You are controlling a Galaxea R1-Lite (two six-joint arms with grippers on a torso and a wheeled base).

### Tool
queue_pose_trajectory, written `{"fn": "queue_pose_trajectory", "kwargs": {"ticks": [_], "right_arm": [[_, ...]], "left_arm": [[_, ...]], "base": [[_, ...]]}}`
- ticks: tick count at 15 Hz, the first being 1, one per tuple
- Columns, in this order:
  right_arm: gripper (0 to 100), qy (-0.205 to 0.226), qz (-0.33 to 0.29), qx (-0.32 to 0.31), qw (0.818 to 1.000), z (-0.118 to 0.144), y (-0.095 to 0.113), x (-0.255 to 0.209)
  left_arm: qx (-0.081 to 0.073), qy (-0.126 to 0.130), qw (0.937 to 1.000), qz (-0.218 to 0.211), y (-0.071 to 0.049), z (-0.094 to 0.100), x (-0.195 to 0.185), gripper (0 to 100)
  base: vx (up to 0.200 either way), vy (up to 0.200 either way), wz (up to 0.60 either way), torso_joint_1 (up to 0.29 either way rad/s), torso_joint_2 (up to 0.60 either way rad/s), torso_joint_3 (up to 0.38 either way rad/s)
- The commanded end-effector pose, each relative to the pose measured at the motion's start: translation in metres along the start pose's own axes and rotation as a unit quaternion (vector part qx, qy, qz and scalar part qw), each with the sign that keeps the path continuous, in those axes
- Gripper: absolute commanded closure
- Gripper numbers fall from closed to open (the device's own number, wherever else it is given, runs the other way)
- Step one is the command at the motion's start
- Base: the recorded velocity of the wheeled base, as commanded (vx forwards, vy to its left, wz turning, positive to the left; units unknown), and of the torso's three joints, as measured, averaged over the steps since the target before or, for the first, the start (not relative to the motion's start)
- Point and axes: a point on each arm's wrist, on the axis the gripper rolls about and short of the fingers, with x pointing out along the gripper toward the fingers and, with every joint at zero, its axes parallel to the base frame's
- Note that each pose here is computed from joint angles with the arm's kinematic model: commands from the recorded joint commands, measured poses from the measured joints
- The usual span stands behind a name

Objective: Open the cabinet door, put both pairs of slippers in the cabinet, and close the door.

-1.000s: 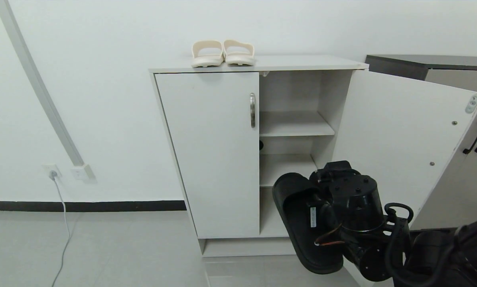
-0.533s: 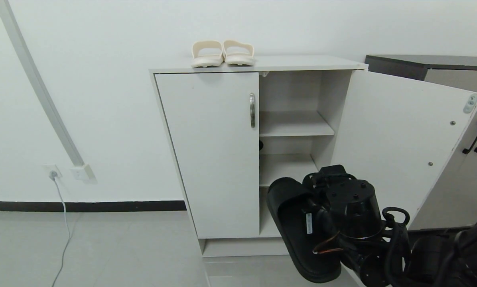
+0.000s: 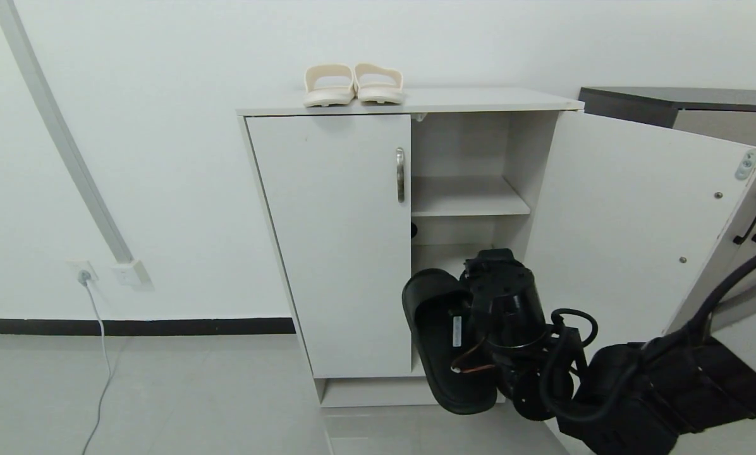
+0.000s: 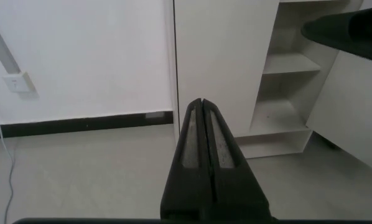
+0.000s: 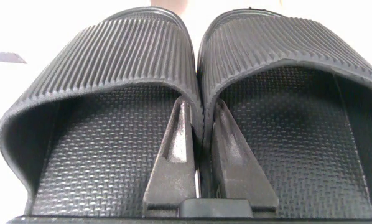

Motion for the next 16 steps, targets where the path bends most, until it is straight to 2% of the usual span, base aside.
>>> {"fn": "queue_pose_trajectory", "kwargs": {"ticks": [1, 6, 12, 16], "right_arm": [[100, 0.014, -0.016, 0.001, 1.000, -0.009, 0.007, 0.016], [100, 0.017, -0.030, -0.005, 0.999, -0.013, 0.006, 0.018], [100, 0.035, -0.028, -0.012, 0.999, -0.036, 0.013, 0.028], [100, 0.026, -0.012, -0.005, 1.000, -0.051, 0.021, 0.037]], "left_arm": [[-0.001, 0.002, 1.0000, 0.000, 0.000, 0.000, 0.000, 100], [-0.001, 0.002, 1.0000, 0.000, 0.000, 0.000, 0.000, 100], [-0.004, 0.001, 1.0000, 0.001, 0.000, 0.000, 0.000, 100], [-0.003, 0.001, 1.0000, 0.001, 0.000, 0.000, 0.000, 100]], "base": [[0.000, -0.200, 0.00, 0.007, 0.00, 0.002], [0.000, -0.200, 0.00, 0.003, 0.00, 0.002], [0.000, 0.000, 0.00, 0.000, 0.00, 0.000], [0.000, 0.000, 0.00, 0.000, 0.00, 0.000]]}}
